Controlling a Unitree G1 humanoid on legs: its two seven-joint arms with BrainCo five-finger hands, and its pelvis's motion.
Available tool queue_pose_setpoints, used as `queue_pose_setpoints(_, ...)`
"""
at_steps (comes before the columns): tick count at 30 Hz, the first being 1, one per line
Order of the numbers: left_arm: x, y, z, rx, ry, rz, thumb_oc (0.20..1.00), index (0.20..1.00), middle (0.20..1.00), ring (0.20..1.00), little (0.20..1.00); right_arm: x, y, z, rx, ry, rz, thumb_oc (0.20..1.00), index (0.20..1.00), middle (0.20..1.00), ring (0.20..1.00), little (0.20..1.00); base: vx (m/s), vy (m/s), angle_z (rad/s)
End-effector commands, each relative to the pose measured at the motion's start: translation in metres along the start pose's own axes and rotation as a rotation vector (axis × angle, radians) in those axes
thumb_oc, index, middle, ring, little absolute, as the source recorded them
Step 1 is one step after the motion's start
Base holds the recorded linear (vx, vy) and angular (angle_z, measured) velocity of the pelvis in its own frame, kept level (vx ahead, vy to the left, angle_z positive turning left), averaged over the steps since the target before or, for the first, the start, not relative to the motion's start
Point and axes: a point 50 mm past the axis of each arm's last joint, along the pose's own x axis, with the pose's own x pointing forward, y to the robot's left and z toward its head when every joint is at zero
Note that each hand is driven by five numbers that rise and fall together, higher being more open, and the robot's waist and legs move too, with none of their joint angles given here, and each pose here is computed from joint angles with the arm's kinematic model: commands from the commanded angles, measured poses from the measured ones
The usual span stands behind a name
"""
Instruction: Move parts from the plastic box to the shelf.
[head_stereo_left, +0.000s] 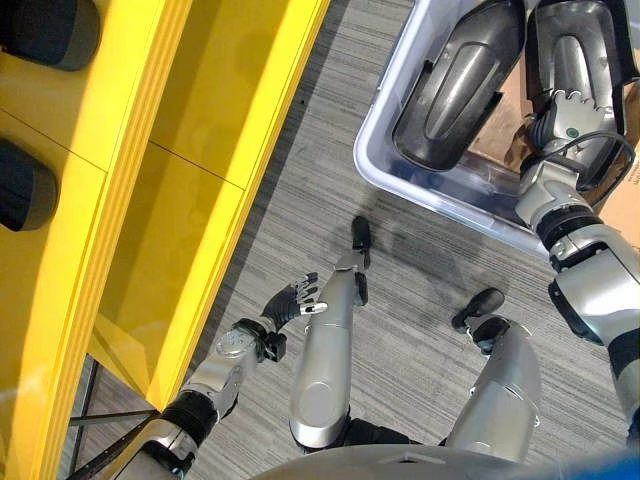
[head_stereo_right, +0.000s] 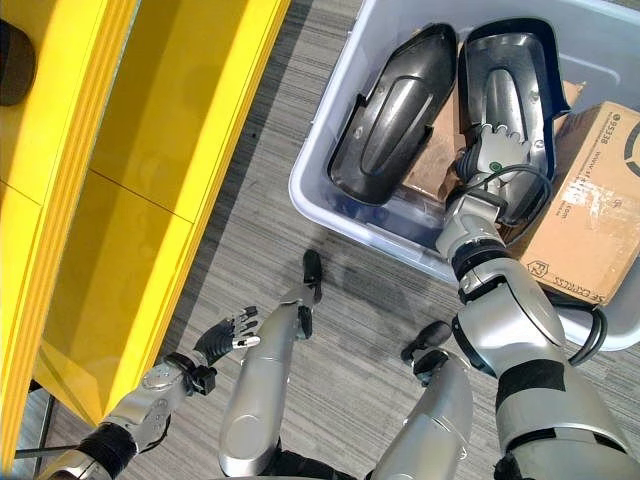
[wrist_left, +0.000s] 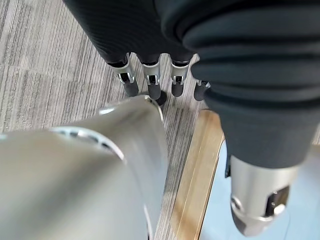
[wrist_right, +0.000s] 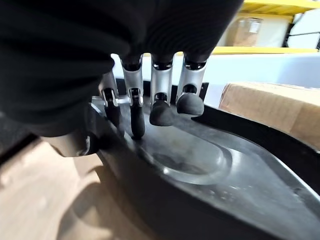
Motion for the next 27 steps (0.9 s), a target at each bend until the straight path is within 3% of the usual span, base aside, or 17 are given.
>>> queue_pose_setpoints(1, -0.001, -0.008, -0.011, 0.003, 0.027, -0.029, 1.0, 1.0, 1.0, 1.0, 1.0, 0.012, -0.025, -0.005, 0.045, -0.082, -0.203, 0.2, 0.2, 0.2, 0.2, 0.2, 0.0, 0.0, 0.0)
queue_pose_setpoints(27, -0.032, 0.033, -0.02, 0.036, 0.042, 0.062, 1.0, 1.0, 1.0, 1.0, 1.0, 0.011, -0.087, 0.024, -0.35, -0.828, -0.487, 0.2, 0.2, 0.2, 0.2, 0.2, 0.0, -0.012, -0.06)
